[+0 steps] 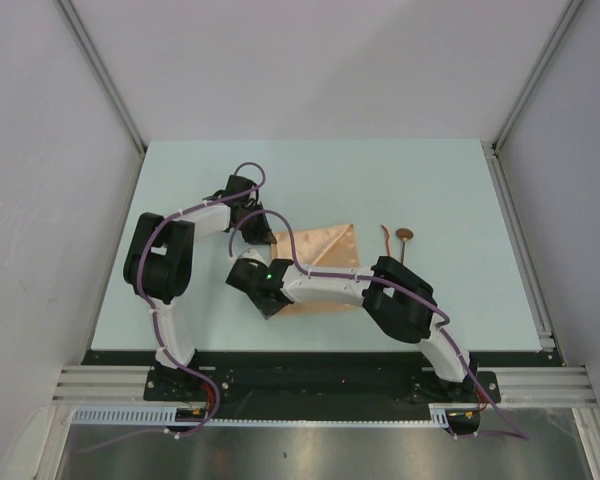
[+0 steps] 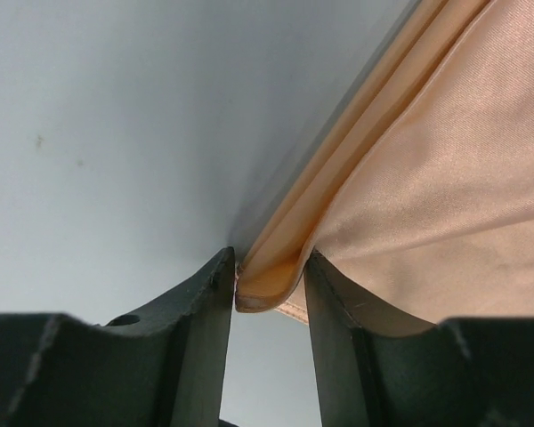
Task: Fold the napkin into a case and place the utensils inside
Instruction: Pick up the upper triangle-folded napkin from the center of the board, then turn over the upper triangle folded napkin at the center of the board.
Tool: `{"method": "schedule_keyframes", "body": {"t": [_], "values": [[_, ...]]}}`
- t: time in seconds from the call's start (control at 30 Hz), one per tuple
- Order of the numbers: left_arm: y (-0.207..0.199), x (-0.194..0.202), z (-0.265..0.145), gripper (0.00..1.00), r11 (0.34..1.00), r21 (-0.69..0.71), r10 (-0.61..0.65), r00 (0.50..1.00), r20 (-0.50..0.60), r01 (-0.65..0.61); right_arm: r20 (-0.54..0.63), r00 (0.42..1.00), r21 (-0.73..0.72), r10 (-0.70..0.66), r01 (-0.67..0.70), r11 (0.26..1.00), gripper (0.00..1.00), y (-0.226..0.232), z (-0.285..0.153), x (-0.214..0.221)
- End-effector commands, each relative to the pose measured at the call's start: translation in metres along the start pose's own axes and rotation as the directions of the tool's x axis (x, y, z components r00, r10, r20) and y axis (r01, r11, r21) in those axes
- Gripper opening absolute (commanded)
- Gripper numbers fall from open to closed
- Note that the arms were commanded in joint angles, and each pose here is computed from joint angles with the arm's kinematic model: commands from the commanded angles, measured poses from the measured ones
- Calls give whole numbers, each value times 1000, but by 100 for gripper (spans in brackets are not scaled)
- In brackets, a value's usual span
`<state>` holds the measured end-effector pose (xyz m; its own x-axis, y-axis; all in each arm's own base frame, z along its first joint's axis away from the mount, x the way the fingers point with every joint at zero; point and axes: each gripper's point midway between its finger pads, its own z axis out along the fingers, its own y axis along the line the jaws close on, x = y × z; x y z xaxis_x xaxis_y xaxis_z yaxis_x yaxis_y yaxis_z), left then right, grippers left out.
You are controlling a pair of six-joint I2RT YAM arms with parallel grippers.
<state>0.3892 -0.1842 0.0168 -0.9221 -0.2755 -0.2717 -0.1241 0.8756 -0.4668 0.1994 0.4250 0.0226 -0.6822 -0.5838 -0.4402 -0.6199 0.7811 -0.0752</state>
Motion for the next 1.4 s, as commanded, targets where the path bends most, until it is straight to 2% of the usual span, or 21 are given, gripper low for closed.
{"method": "schedule_keyframes", "body": {"t": [0.0, 0.07, 0.23, 0.37, 0.47, 0.5, 0.6, 0.8, 1.0, 1.1, 1.13, 1.2, 1.23, 1.3, 1.37], "values": [[15, 15, 9, 13, 999, -39, -21, 999, -47, 19, -24, 1000, -7, 1, -1, 1000, 40, 0, 12, 9], [16, 16, 10, 12, 999, -40, -21, 999, -48, 19, -38, 999, 4, -7, 7, 1000, 37, -1, 17, 15], [15, 18, 11, 7, 999, -30, -30, 998, -53, 28, -84, 996, 51, -25, 30, 998, 14, -11, 27, 29], [13, 15, 9, 0, 999, -14, -31, 998, -51, 30, -47, 999, 62, -23, 26, 998, 1, -17, 18, 21], [11, 9, 5, 0, 998, -35, -46, 998, -49, 45, 34, 999, 22, -5, 4, 1000, 0, -17, -6, -2], [11, 7, 3, 0, 998, -45, -53, 998, -46, 51, 89, 996, -17, 11, -9, 1000, 0, -13, -21, -18], [0, 0, -11, 0, 996, -18, -88, 996, -30, 88, 147, 989, -106, 19, -3, 994, 0, -5, -45, -36], [-10, -4, -41, 0, 988, 29, -150, 989, 9, 150, 162, 978, -336, 135, -74, 939, 0, 4, -78, -54], [1, -7, -80, 0, 969, 53, -244, 967, 73, 240, 202, 965, -544, 168, -32, 839, 0, 40, -108, -80], [17, -20, -118, 0, 958, 43, -286, 943, 171, 283, 204, 964, -634, 172, -4, 773, 0, 65, -122, -93], [22, -31, -141, 0, 953, 59, -302, 924, 233, 297, 211, 963, -680, 171, 18, 733, 0, 77, -136, -101], [35, -36, -166, 0, 946, 30, -315, 901, 297, 321, 223, 961, -714, 165, 45, 699, 0, 93, -142, -109], [41, -42, -182, 0, 942, 25, -323, 884, 339, 334, 246, 956, -752, 161, 83, 654, 0, 107, -161, -119], [51, -54, -224, 0, 937, 15, -317, 835, 449, 348, 258, 953, -786, 158, 112, 608, 0, 123, -172, -125], [56, -62, -260, 0, 935, 8, -303, 786, 539, 355, 277, 943, -848, 183, 150, 508, 0, 140, -203, -137]]}}
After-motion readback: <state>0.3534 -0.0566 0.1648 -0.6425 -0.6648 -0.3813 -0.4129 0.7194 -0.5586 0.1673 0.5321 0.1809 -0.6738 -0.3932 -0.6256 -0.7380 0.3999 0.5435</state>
